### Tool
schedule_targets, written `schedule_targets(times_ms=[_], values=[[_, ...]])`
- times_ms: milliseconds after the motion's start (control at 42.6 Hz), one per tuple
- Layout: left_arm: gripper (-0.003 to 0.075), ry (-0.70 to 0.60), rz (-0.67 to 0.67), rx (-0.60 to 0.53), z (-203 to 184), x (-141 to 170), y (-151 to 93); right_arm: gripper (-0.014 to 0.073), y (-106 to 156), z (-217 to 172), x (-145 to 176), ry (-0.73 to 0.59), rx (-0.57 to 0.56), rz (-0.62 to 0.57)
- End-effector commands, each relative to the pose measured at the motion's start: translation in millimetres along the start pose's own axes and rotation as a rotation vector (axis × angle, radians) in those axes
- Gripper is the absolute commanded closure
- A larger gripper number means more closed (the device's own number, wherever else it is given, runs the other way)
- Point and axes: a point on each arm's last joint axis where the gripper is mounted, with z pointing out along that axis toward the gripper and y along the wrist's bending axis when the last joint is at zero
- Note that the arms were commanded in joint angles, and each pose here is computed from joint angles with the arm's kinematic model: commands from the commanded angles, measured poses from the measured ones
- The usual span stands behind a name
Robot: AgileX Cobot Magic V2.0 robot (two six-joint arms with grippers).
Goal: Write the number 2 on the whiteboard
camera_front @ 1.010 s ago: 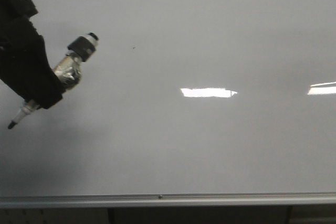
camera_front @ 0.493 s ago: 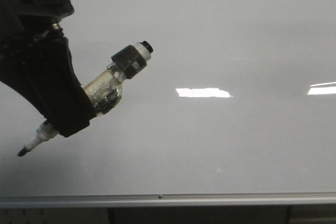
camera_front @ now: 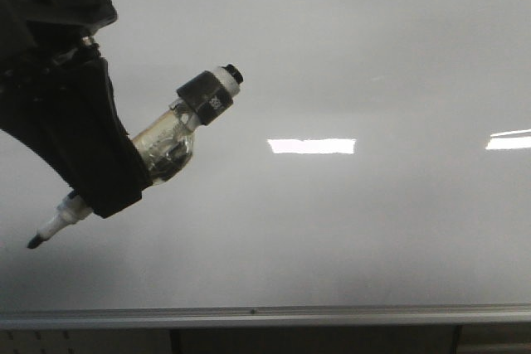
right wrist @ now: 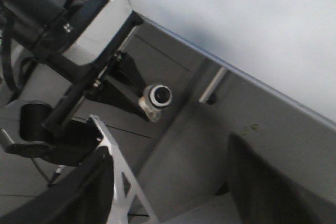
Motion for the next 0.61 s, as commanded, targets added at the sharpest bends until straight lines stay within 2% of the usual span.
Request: schedule_targets(times_ms=[0,235,587], values=[[0.0739,-0.081,0.026,0.001,-17,-9,-12,0.0104,8,11,-20,-0.008,-0.148,-0.002],[0.0739,-0.081,0.026,0.001,-17,-9,-12,0.0104,3,69,-30,0.147,-0.229,0.01],[0.0739,-0.081,0.026,0.001,-17,-9,-12,0.0104,7,130,-20,0.245,-0.277,0.044]])
